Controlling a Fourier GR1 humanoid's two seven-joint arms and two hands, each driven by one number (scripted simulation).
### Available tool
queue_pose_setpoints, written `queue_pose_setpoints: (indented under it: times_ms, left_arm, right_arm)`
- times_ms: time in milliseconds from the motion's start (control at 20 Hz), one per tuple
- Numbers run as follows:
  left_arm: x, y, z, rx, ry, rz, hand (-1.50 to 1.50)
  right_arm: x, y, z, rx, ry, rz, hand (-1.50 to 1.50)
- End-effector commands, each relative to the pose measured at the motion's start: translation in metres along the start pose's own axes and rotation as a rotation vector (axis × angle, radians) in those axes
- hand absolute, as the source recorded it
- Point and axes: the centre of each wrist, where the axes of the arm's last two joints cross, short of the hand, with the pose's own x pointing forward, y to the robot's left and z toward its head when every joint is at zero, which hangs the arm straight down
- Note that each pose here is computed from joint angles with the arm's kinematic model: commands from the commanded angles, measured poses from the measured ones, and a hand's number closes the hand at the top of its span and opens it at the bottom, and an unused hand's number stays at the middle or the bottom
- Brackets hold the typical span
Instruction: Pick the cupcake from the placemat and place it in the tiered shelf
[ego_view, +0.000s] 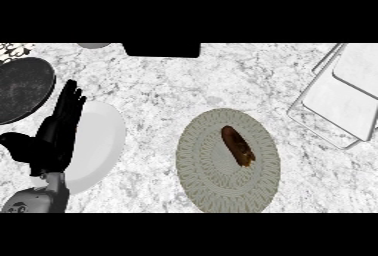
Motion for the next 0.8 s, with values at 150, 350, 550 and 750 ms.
queue_pose_setpoints:
  times_ms: [150, 350, 550, 750]
  left_arm:
    - [0.010, -0.007, 0.002, -0.016, -0.003, 0.012, 0.00]
    - [-0.006, -0.016, 0.003, 0.001, -0.015, -0.010, 0.00]
    - [-0.010, -0.003, -0.001, 0.003, 0.002, -0.006, 0.00]
    - [0.004, -0.001, 0.004, -0.023, -0.012, 0.007, 0.00]
  right_arm:
    - [-0.012, 0.037, -0.044, 0.024, -0.057, -0.101, 1.50]
    - [-0.010, 0.055, -0.060, 0.030, -0.100, -0.097, 1.50]
    - [-0.020, 0.083, -0.068, 0.015, -0.079, -0.073, 1.50]
    - [-0.027, 0.083, -0.066, 0.041, 0.018, -0.195, -1.50]
